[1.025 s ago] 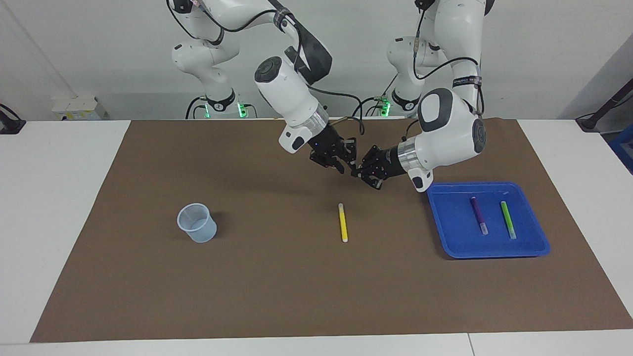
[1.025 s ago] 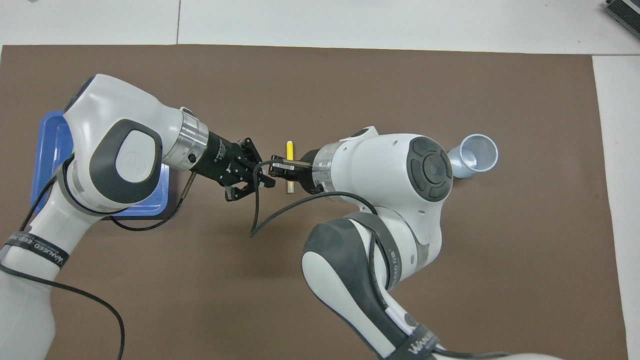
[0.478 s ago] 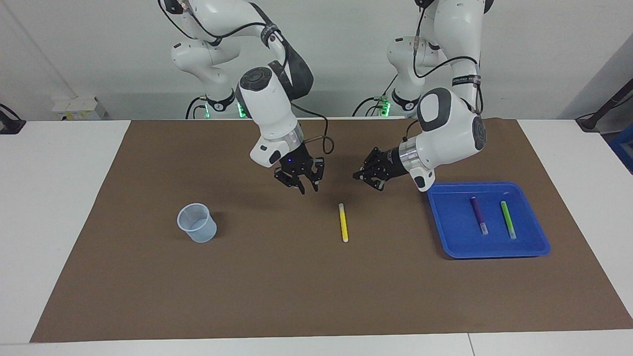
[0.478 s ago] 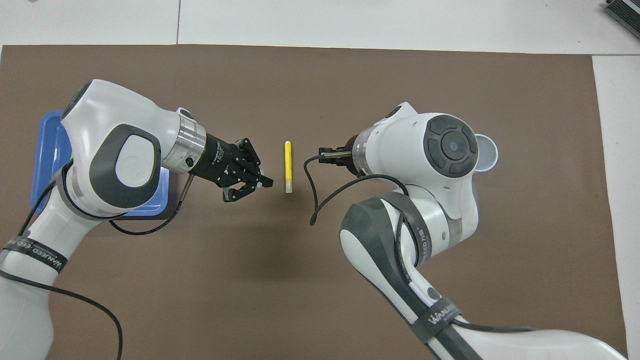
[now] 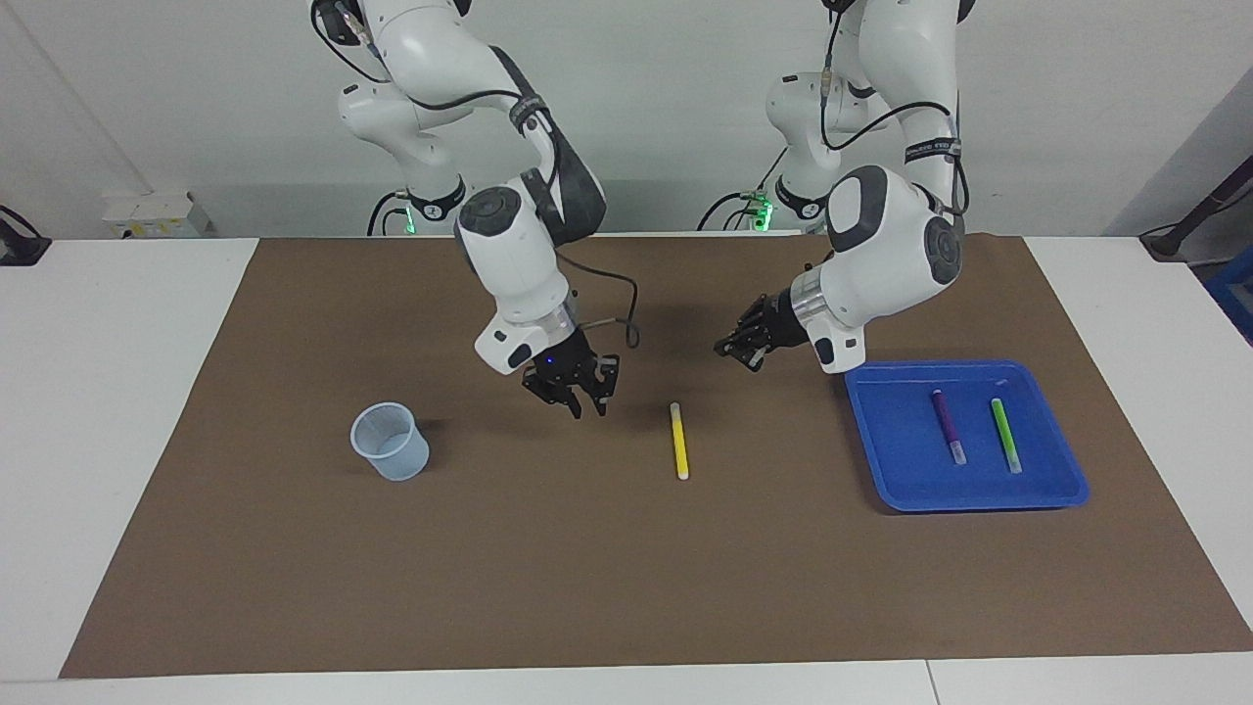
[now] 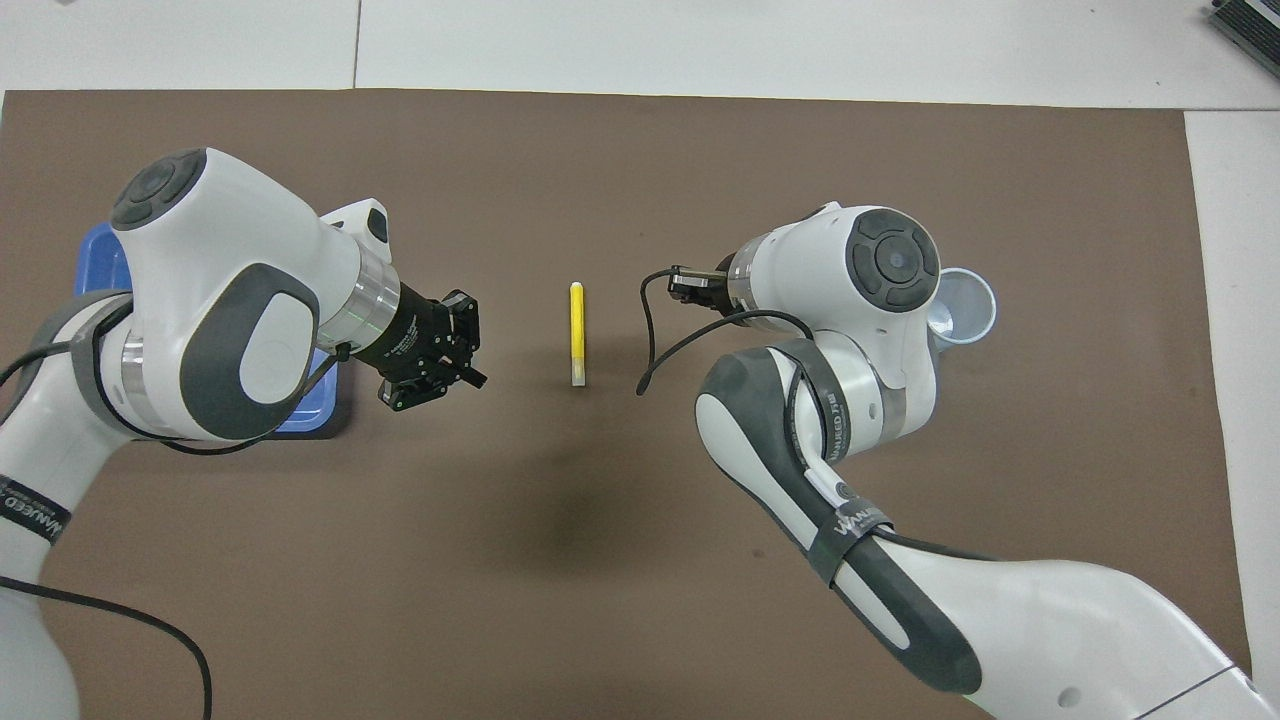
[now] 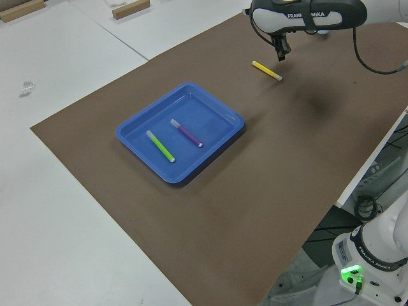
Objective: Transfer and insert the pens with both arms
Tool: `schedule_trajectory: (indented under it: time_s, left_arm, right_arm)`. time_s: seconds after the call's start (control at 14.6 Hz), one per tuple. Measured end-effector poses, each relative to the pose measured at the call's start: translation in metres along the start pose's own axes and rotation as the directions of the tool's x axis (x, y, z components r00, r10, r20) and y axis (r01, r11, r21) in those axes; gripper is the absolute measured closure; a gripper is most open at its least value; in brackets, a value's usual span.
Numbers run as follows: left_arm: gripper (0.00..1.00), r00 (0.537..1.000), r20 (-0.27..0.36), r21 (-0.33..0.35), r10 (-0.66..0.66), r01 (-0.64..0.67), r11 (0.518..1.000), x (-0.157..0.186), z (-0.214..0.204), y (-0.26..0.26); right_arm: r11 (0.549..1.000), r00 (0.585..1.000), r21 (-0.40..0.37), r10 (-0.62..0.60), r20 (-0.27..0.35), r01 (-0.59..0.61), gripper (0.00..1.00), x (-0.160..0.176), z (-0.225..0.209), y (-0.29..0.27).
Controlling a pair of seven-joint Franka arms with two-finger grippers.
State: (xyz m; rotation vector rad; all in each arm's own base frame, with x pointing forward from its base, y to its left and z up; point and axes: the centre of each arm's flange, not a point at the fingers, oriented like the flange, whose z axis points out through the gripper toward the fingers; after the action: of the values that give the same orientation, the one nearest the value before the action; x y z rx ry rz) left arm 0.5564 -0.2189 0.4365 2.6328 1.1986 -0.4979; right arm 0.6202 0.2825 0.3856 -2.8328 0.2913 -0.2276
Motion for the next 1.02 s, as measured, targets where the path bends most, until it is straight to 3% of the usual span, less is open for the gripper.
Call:
schedule_trajectory:
  time_s: [0.2,0.34,0.48,0.61,0.68,1.02]
  left_arm:
    - [0.99,1.000,-0.015,0.003,0.021,-0.021,1.000,0.004,-0.002,-0.002]
    - [0.99,1.000,-0.028,-0.012,0.008,-0.008,1.000,0.016,-0.007,-0.006]
    - [0.99,0.999,-0.050,-0.053,0.003,-0.006,0.999,0.044,-0.019,-0.015]
    - [0.99,0.998,-0.062,-0.079,-0.006,0.001,0.997,0.072,-0.029,-0.028]
    - [0.99,0.998,-0.064,-0.086,-0.013,0.008,0.996,0.081,-0.033,-0.034]
    - [0.99,0.996,-0.085,-0.117,-0.030,0.020,0.993,0.091,-0.035,-0.037]
  right_arm:
    - [0.997,0.997,0.015,0.074,-0.004,-0.074,0.63,0.007,0.008,-0.017]
    - [0.993,0.993,0.015,0.119,0.007,-0.119,0.62,0.011,0.036,-0.033]
    - [0.994,0.994,-0.005,0.112,0.005,-0.112,0.61,0.011,0.067,-0.051]
    - [0.994,0.995,-0.042,0.104,-0.011,-0.104,0.48,0.012,0.083,-0.066]
    - [0.994,0.995,-0.054,0.098,-0.014,-0.099,0.48,0.013,0.085,-0.074]
    - [0.994,0.995,-0.049,0.099,-0.008,-0.100,0.47,0.009,0.096,-0.107]
